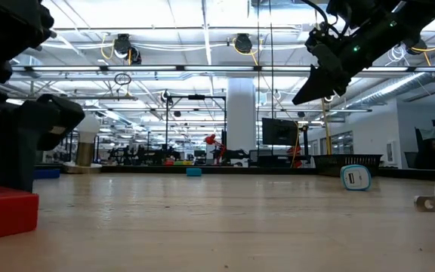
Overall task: Pick & Place Office items
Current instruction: Put the red digital clock into the blue bin
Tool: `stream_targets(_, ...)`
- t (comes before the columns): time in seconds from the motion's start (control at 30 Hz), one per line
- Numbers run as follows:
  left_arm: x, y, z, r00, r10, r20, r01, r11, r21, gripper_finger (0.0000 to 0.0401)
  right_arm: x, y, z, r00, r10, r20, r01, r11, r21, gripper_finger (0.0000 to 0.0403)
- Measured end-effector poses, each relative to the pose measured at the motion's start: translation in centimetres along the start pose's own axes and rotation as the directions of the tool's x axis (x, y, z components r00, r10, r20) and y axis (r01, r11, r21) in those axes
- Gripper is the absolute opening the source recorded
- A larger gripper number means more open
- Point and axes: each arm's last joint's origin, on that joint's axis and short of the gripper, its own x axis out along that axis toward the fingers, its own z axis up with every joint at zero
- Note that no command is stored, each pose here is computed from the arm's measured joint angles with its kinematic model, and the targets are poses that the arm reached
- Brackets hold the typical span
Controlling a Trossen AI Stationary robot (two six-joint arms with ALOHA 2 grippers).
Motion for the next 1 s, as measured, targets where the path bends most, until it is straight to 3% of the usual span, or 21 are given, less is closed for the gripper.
stream_targets(0.33,0.3,1.9,0.5,1.000,-0.002,-0.005,0.002,1.000,0.021,0.0163,0.0,0.0,0.0,1.000,0.003,-0.001,-0.003,1.000,0.003,0.0000)
stream_targets(0.67,-1.1,5.6,2.5,0.996,0.055,0.068,-0.061,0.993,0.103,0.0188,0.0,0.0,0.0,1.000,0.004,-0.001,-0.004,1.000,0.003,0.0000)
stream_targets(0.83,-1.6,8.0,3.6,0.985,0.110,0.132,-0.128,0.983,0.133,0.0163,-0.1,0.3,-0.1,1.000,0.016,-0.001,-0.016,1.000,-0.003,0.0000)
stream_targets(1.0,-1.2,10.6,4.3,0.960,0.170,0.222,-0.197,0.974,0.109,0.0165,-0.1,0.6,-0.1,1.000,0.027,-0.001,-0.027,1.000,-0.010,0.0000)
